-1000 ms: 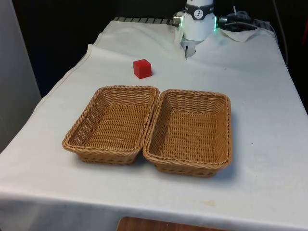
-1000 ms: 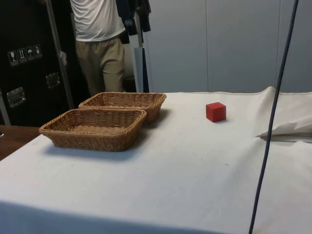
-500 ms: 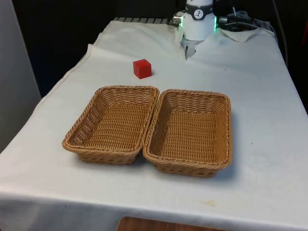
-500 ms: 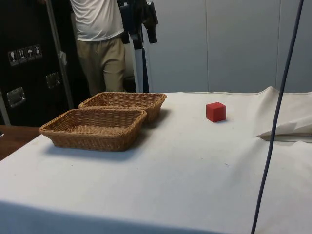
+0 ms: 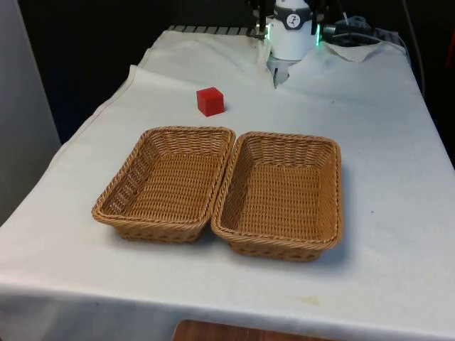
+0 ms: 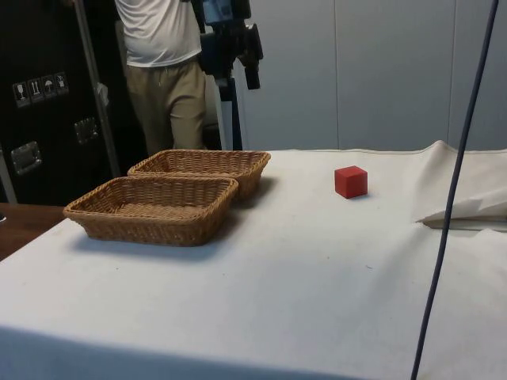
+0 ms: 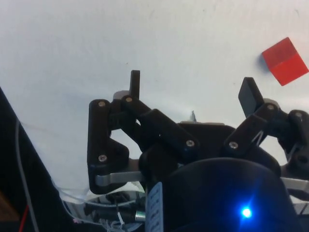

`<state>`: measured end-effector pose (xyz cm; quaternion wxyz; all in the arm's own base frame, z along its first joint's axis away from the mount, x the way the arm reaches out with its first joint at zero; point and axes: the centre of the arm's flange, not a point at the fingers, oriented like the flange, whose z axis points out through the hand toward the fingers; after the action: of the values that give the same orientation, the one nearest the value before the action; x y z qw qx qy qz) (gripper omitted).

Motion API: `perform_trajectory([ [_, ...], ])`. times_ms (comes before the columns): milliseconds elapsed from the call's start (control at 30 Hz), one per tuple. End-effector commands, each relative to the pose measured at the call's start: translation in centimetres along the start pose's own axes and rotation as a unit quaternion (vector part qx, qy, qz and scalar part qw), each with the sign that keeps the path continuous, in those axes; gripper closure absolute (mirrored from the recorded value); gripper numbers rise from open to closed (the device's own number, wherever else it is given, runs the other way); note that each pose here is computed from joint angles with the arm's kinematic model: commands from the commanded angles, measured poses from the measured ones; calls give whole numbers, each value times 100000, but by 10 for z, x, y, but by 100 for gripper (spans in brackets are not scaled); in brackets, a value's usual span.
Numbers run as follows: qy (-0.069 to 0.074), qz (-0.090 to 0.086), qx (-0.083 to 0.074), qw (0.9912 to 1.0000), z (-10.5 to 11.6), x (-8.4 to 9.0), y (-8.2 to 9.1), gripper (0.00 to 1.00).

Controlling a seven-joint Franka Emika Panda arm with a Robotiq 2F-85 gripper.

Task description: Pick up the red cube and place it into the right basket.

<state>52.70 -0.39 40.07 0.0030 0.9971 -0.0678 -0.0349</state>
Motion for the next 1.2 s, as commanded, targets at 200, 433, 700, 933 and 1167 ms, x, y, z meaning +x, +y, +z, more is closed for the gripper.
perform_trajectory([
  [200, 2038, 1637, 358, 99965, 19, -5, 2, 0],
  [433, 3004, 2341, 500, 99926, 33, -11, 3, 0],
  [700, 2611, 3754, 438, 99894, 45, -21, 6, 0],
  [933, 1666, 4655, 886, 99874, 52, -25, 6, 0],
  [1167, 1778, 6954, 629, 99740, 65, -33, 8, 0],
])
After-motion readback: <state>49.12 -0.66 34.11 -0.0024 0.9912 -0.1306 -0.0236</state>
